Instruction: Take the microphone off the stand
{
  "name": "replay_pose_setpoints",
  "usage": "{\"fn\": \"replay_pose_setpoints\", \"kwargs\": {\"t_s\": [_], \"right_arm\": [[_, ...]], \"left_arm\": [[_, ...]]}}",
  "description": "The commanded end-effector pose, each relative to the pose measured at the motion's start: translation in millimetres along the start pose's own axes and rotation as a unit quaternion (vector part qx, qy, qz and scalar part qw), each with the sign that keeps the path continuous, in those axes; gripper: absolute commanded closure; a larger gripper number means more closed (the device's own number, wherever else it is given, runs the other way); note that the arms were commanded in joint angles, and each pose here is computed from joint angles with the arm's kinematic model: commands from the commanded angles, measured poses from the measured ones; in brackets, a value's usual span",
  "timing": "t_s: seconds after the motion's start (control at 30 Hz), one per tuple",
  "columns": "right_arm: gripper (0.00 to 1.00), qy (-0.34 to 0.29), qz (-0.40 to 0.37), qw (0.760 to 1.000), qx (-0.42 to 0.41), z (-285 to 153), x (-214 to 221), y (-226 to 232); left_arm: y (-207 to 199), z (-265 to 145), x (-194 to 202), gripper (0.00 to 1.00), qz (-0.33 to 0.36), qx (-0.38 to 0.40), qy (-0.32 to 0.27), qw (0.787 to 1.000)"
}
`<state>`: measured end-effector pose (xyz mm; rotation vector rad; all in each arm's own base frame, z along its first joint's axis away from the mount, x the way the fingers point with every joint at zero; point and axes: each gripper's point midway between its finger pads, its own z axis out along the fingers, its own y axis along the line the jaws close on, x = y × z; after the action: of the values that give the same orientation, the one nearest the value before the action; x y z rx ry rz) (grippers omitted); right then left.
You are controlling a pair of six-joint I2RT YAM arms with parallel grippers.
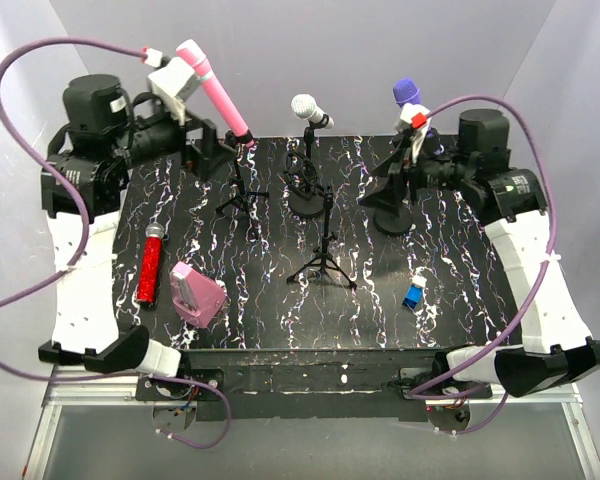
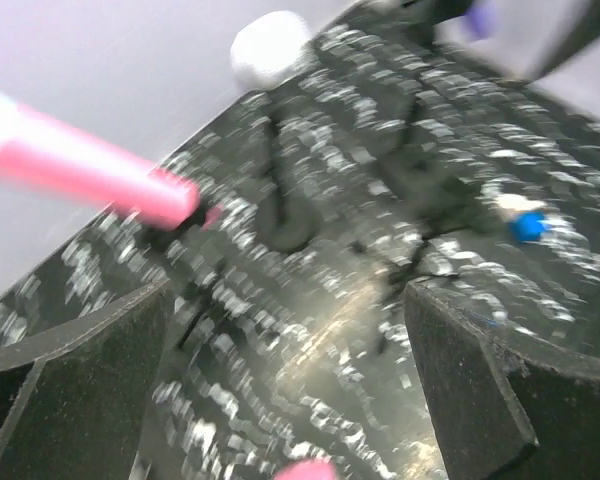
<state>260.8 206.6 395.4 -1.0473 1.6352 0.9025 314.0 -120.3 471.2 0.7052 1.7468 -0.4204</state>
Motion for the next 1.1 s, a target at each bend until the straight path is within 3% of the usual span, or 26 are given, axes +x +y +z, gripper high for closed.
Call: {"fn": "replay_pose_setpoints", "kwargs": {"t_s": [0.0, 0.17, 0.4, 0.7, 0.9, 1.07], "right_arm": [[0.16, -0.008, -0.072, 0.997, -0.01, 14, 4, 6], [0.16, 0.004, -0.07, 0.997, -0.027, 32, 28, 12], [0.16, 0.007, -0.046, 0.999, -0.018, 58, 44, -2], [0.16, -0.007, -0.025, 0.999, -0.041, 96, 42, -18], [0.27, 0.0, 0.002, 0.998, -0.057, 112, 54, -13], [0.45, 0.006, 0.02, 0.999, -0.041, 122, 67, 6]], "left_arm": [[-66, 35, -16, 0.02, 0.004, 0.176, -0.012, 0.984], [-99, 58, -8, 0.02, 0.0, 0.231, 0.013, 0.973], [-108, 83, 29, 0.02, -0.004, 0.192, 0.067, 0.979], [-125, 103, 30, 0.02, -0.018, 0.223, 0.068, 0.972], [-117, 107, 23, 0.02, -0.017, 0.198, 0.06, 0.978], [-117, 116, 34, 0.05, -0.021, 0.201, 0.074, 0.977]]}}
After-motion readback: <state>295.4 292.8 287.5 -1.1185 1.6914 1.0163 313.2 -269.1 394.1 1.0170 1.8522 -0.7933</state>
